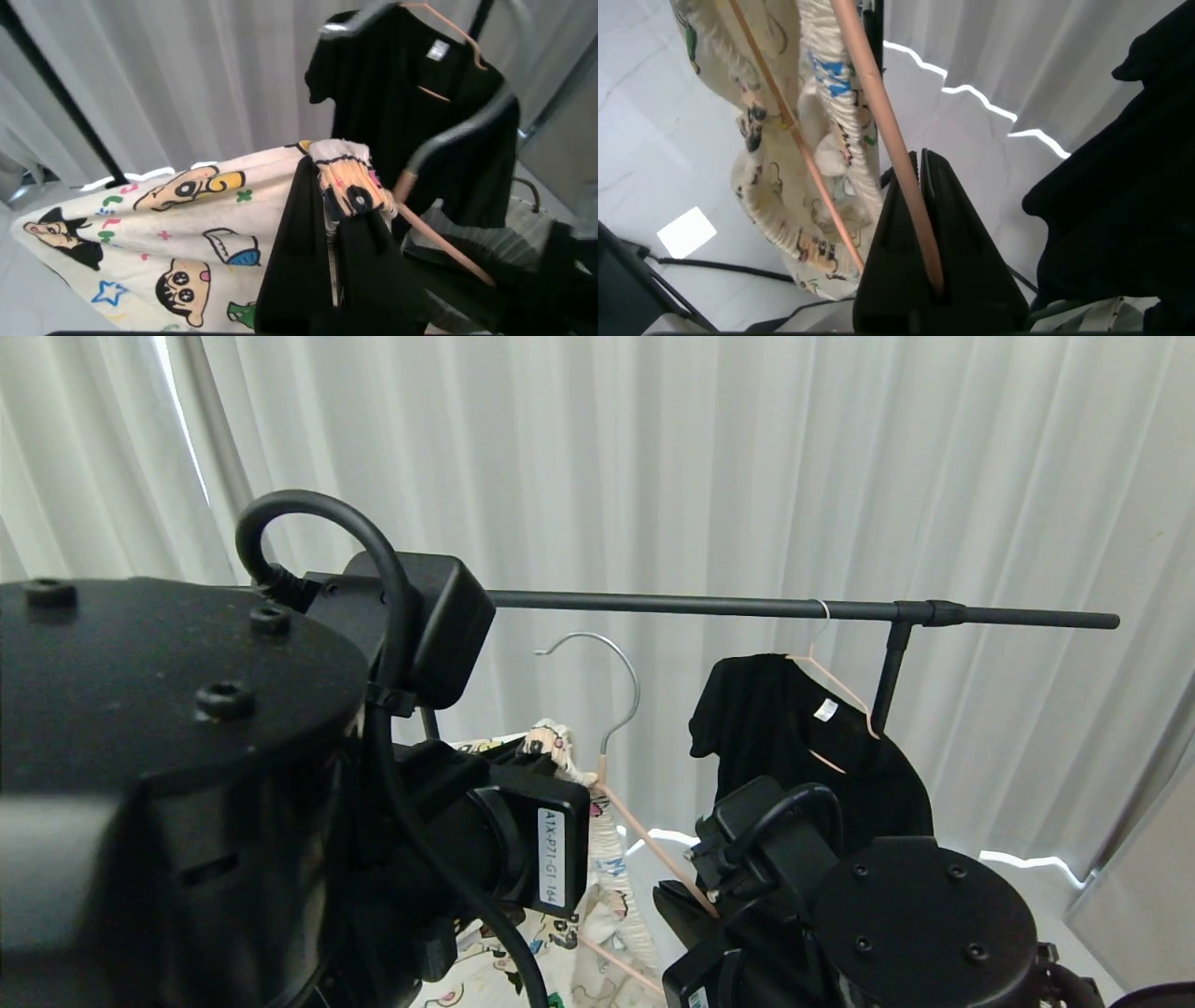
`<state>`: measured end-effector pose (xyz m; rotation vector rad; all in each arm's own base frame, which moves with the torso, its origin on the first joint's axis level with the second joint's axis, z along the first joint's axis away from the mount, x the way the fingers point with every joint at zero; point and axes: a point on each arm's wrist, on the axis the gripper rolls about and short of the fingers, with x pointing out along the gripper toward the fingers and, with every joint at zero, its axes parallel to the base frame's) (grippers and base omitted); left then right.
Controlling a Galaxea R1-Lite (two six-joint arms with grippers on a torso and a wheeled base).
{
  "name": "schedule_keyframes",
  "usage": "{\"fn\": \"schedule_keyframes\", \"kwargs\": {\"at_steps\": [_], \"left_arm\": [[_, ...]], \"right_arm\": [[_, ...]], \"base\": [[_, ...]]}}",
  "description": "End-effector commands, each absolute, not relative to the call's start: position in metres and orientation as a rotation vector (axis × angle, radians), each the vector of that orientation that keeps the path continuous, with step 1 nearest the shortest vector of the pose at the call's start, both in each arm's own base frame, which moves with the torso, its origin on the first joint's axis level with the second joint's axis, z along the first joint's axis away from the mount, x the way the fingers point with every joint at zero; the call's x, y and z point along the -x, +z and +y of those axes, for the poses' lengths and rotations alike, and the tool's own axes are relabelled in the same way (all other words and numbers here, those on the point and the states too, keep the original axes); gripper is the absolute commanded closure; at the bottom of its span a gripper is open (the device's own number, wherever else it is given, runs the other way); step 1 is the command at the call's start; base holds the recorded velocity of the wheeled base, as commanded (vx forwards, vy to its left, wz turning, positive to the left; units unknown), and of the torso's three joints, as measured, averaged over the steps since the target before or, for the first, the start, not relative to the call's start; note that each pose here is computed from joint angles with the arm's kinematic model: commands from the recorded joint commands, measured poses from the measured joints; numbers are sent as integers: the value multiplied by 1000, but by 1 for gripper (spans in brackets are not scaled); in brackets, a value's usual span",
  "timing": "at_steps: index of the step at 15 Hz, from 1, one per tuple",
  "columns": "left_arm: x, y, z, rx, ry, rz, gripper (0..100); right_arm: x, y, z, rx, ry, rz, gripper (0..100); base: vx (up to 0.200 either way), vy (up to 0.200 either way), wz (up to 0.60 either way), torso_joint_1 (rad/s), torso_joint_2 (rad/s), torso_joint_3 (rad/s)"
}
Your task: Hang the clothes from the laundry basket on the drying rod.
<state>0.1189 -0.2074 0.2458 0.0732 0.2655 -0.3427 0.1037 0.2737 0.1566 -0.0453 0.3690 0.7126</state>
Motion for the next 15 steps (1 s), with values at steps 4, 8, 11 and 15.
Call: {"fn": "schedule_keyframes", "kwargs": {"at_steps": [4,8,11,15], "left_arm": [[-116,247,-207,-69,-355,261,100],[-112,249,-208,-64,-376,260,0],[-111,248,-206,-59,-392,264,0],[-102,246,-202,-65,-422,265,0]], "right_arm": [[-103,157,273,42,713,366,100],[-104,157,273,39,707,364,100],[-104,159,272,26,683,356,100],[-106,168,271,-60,645,301,100]], "base": [[0,0,0,0,0,0],[0,0,0,0,0,0],[0,0,0,0,0,0],[0,0,0,0,0,0]]}}
